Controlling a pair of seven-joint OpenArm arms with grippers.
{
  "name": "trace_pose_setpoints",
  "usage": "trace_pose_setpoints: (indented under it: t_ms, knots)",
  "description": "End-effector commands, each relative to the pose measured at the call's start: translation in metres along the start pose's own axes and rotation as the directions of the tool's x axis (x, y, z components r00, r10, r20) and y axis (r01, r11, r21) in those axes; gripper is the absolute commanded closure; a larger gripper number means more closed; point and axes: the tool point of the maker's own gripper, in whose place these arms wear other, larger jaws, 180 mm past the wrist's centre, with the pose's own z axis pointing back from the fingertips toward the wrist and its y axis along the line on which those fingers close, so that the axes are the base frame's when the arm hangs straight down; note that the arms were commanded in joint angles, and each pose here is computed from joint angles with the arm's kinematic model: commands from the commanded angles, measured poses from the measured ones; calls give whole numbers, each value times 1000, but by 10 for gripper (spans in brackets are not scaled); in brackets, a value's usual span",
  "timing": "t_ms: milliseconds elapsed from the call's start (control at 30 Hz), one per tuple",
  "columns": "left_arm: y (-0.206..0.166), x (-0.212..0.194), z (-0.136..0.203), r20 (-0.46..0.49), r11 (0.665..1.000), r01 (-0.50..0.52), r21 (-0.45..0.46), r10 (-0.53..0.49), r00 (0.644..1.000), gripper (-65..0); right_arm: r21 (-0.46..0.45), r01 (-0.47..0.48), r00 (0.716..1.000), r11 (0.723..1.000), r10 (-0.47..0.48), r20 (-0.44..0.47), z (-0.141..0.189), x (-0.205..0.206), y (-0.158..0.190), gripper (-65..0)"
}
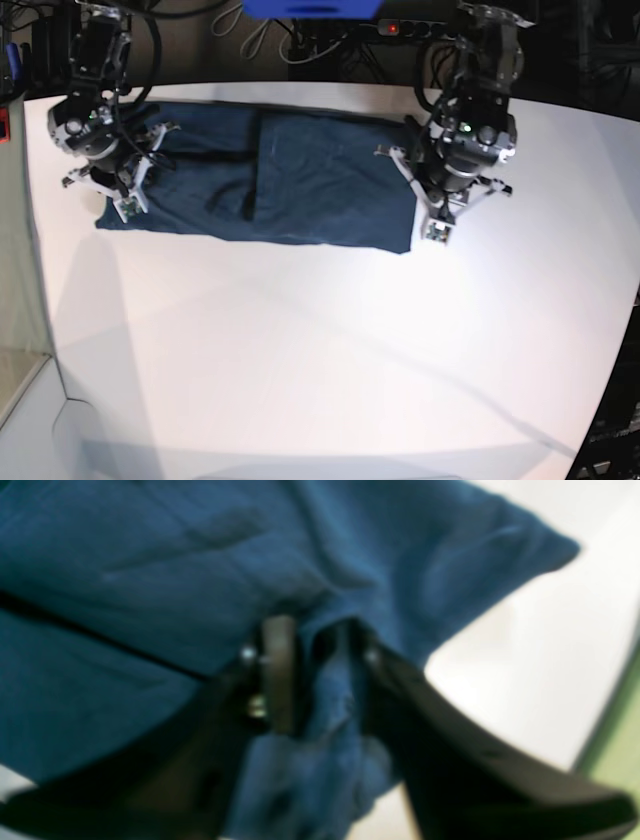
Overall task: Layout the t-shirt on the table in an organized manner, then fold the t-shirt properly
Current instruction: 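Press and smooth the folded shirt with the left gripper, then release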
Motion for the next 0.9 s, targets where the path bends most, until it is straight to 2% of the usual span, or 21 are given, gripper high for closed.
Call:
trace_pose_setpoints:
  t_ms: [0,100,200,333,467,667,867]
  knots:
    - [3,8,-2,32,1000,5,4,-5,999,0,-32,-14,999,999,15,51,9,14,-11,-287]
    - [2,-2,-16,7,1000,-2,-2,2,1000,0,-82,-34,996,996,41,82,27,29,-18,-424]
    - [1,-17,-29,-40,1000,-13,-7,13,999,0,-129,-39,998,991,46,51,40,32,-30,-475]
    - [0,-32,-41,-57,1000,-19,-13,19,998,0,-180,9,1000,984,-14,-24,44,22,-51,-486]
    - [-1,-38,-41,-68,1000,-18,-14,17,998,0,-202,90,994,975,-101,-44,45,11,-59,-487]
    - [-4,-46,-38,-81,1000,-14,-20,12,997,0,-119,138,983,983,-151,-103,16,-10,-41,-486]
    - [-6,-54,-37,-96,1000,-16,-24,13,995,0,-58,218,965,974,-225,-138,-13,-31,-34,-485]
